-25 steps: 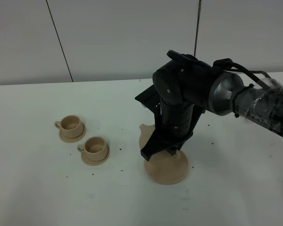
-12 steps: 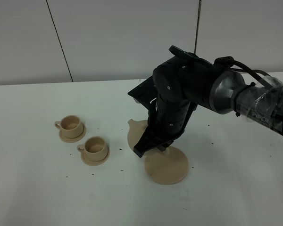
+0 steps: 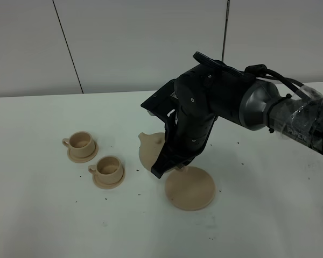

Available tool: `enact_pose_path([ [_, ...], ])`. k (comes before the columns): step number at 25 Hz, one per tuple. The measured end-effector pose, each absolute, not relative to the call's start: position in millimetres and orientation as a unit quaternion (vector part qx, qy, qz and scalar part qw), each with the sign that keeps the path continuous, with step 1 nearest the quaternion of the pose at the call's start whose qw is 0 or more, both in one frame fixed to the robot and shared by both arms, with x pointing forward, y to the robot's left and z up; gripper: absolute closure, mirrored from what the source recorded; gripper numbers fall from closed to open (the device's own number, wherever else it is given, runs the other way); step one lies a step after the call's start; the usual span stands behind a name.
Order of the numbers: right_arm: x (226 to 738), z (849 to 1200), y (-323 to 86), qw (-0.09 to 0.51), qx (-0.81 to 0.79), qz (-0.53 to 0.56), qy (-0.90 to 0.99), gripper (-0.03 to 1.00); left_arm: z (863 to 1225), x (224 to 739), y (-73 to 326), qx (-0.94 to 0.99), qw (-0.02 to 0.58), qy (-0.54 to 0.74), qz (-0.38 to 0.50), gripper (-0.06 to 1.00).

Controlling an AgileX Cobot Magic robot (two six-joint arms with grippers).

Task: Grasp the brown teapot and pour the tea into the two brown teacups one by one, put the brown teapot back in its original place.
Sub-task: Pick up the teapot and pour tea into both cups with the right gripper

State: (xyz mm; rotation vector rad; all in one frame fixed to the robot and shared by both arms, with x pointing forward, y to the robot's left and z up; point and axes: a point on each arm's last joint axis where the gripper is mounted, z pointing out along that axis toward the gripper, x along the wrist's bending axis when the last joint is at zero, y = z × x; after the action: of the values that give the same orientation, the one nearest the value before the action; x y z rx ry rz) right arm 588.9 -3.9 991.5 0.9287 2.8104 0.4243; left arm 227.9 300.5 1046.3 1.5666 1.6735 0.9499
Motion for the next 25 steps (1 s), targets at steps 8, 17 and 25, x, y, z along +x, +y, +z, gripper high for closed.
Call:
enact_pose_path([
  [8,593,993,-1,0.099,0.275,0.159,0.943,0.87,1046,228,300,0.598,0.324,0.638,0.362,0.65],
  [17,610,1001,11,0.121,0.246,0.169,0.947,0.87,1046,228,300,0.598,0.324,0.638,0.362,0.65],
  [25,632,998,31,0.134,0.207,0.172,0.954,0.87,1046,228,300,0.597,0.324,0.638,0.363,0.65],
])
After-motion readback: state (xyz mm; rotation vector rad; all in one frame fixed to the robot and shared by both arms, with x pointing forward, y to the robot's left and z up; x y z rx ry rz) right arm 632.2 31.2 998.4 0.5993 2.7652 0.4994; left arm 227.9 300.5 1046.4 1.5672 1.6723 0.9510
